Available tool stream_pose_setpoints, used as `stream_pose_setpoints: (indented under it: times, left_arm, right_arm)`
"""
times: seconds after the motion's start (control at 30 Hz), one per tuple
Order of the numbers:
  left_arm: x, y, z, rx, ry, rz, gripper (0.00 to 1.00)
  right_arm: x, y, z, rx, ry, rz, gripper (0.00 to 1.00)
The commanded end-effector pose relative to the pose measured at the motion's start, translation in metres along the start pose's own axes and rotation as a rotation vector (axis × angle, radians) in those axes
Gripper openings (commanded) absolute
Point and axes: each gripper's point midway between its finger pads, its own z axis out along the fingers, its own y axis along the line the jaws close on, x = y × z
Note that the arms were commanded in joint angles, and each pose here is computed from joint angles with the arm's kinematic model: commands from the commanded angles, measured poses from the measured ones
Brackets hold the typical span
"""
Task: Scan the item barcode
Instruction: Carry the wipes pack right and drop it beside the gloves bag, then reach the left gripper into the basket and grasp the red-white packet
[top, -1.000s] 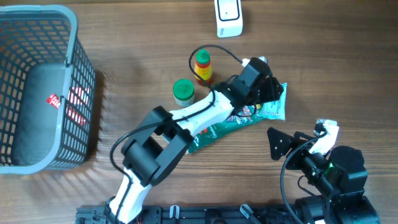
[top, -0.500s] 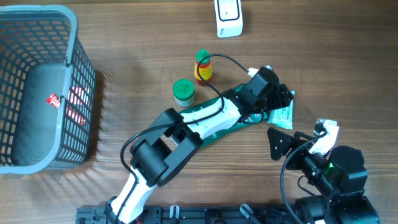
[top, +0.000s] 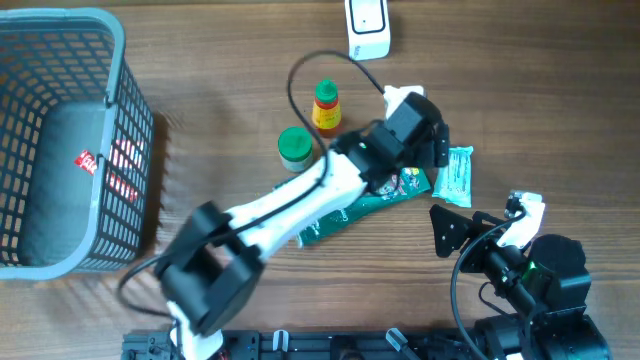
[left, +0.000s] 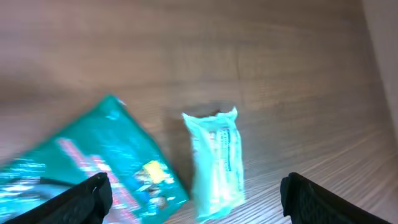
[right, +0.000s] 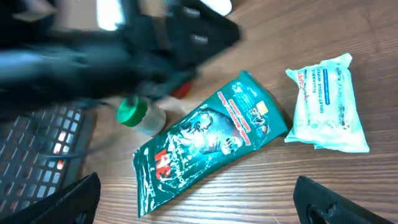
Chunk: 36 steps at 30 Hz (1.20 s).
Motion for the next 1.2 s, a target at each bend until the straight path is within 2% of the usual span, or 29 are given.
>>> stream_pose_setpoints:
  times: [0.0,0.1,0.17,0.27,0.37,0.47,0.57,0.63,0.7,0.77,0.83,0.93,1.0,1.13,1.17]
  left_arm:
    - [-0.04,0.003,-0.061,-0.045,-0.112,0.264,0.91]
    - [-0.054,0.005,-0.107,-0.071,-0.16,0.366,0.95]
    - [-0.075,0.014,-0.159,-0.141,-0.263,0.411,1.0]
    - [-0.11,0.031,-0.244,-0.257,-0.476,0.389,1.0]
    - [-0.138,0.064,-0.34,-0.385,-0.717,0.287,1.0]
    - [-0.15,0.116,-0.443,-0.524,-0.958,0.114,1.0]
    - [-0.142,0.166,-0.518,-0.676,-1.116,-0.029,1.0]
    - [-0.133,0.192,-0.549,-0.778,-1.178,-0.117,1.0]
    - [-0.118,0.231,-0.577,-0.906,-1.24,-0.282,1.0]
    - [-0.105,0.265,-0.588,-0.99,-1.259,-0.434,1.0]
    - [-0.096,0.307,-0.582,-1.025,-1.213,-0.575,1.0]
    - [-0.092,0.369,-0.543,-0.929,-1.029,-0.73,1.0]
    - [-0.087,0.414,-0.498,-0.83,-0.848,-0.832,1.0]
    - [-0.075,0.466,-0.43,-0.713,-0.621,-0.977,1.0]
    - [-0.069,0.476,-0.409,-0.667,-0.572,-1.063,1.0]
  right_arm:
    - [-0.003,-0.001,-0.001,0.006,-0.016,0.002,1.0]
    - [-0.003,-0.001,-0.001,0.006,-0.016,0.003,1.0]
    - [-0.003,-0.001,-0.001,0.006,-0.016,0.002,1.0]
    - [-0.003,-0.001,-0.001,0.006,-0.016,0.002,1.0]
    - [-0.003,-0.001,-0.001,0.006,-0.016,0.002,1.0]
    - [-0.003,-0.001,-0.001,0.006,-0.016,0.002,1.0]
    - [-0.003,-0.001,-0.001,0.006,-0.016,0.003,1.0]
    - [-0.003,-0.001,-0.001,0.006,-0.016,0.002,1.0]
    - [-0.003,-0.001,-0.001,0.006,-0.016,0.002,1.0]
    - [-0.003,-0.001,-0.001,0.006,-0.016,0.002,1.0]
    - [-0.003,-0.001,-0.001,0.006,-0.016,0.002,1.0]
    - [-0.003,-0.001,-0.001,0.006,-0.016,0.002,1.0]
    - [-0.003,-0.001,-0.001,0.006,-0.016,0.003,1.0]
    - [-0.003,-0.001,-0.001,0.006,-0.016,0.003,1.0]
    - [-0.003,-0.001,-0.001,0.006,-0.016,0.002,1.0]
